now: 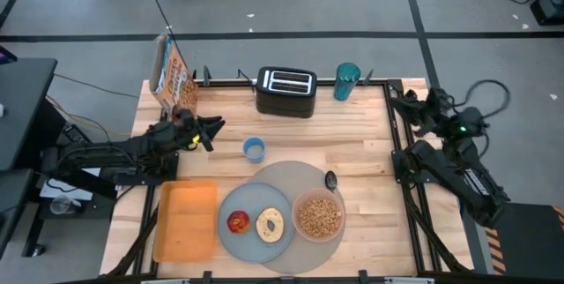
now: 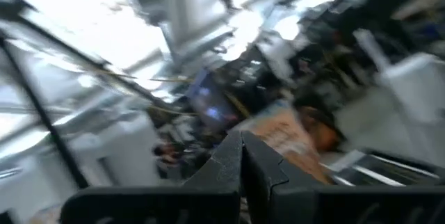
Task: Arrange a breakfast setting
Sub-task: Return to Home Position
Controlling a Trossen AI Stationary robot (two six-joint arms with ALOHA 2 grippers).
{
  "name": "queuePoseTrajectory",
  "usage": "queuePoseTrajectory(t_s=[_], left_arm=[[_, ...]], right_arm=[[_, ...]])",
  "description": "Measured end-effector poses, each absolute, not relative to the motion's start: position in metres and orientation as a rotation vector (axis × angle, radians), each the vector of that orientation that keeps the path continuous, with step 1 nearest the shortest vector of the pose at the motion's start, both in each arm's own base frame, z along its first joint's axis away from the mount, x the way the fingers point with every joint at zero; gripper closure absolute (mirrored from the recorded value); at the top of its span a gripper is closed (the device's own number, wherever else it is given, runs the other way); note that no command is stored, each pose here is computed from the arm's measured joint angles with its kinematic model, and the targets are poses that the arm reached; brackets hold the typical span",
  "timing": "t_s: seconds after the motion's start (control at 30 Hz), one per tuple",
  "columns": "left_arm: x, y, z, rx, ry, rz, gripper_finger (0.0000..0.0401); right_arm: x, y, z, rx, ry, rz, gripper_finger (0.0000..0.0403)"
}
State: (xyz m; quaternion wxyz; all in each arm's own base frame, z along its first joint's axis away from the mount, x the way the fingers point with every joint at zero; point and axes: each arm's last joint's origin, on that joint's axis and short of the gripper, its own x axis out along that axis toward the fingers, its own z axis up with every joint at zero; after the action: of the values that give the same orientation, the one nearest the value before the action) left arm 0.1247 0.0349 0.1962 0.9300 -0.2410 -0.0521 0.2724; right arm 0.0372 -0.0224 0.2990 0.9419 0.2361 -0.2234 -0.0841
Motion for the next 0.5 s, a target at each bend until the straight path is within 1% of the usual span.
queuePoseTrajectory(t_s=[0.13, 0.33, 0.5], left_arm=[[0.124, 0.036, 0.192, -0.487, -0.071, 0.608, 0.026], [0.123, 0.037, 0.191, -0.483, -0.068, 0.638, 0.026], [0.121, 0.039, 0.186, -0.461, -0.041, 0.751, 0.026]], right_arm=[[0.046, -0.035, 0.279, 0.544, -0.4, -0.251, 0.0389], [0.059, -0.052, 0.233, 0.663, -0.332, -0.283, 0.0389], [0.066, -0.062, 0.199, 0.683, -0.45, -0.267, 0.0395]])
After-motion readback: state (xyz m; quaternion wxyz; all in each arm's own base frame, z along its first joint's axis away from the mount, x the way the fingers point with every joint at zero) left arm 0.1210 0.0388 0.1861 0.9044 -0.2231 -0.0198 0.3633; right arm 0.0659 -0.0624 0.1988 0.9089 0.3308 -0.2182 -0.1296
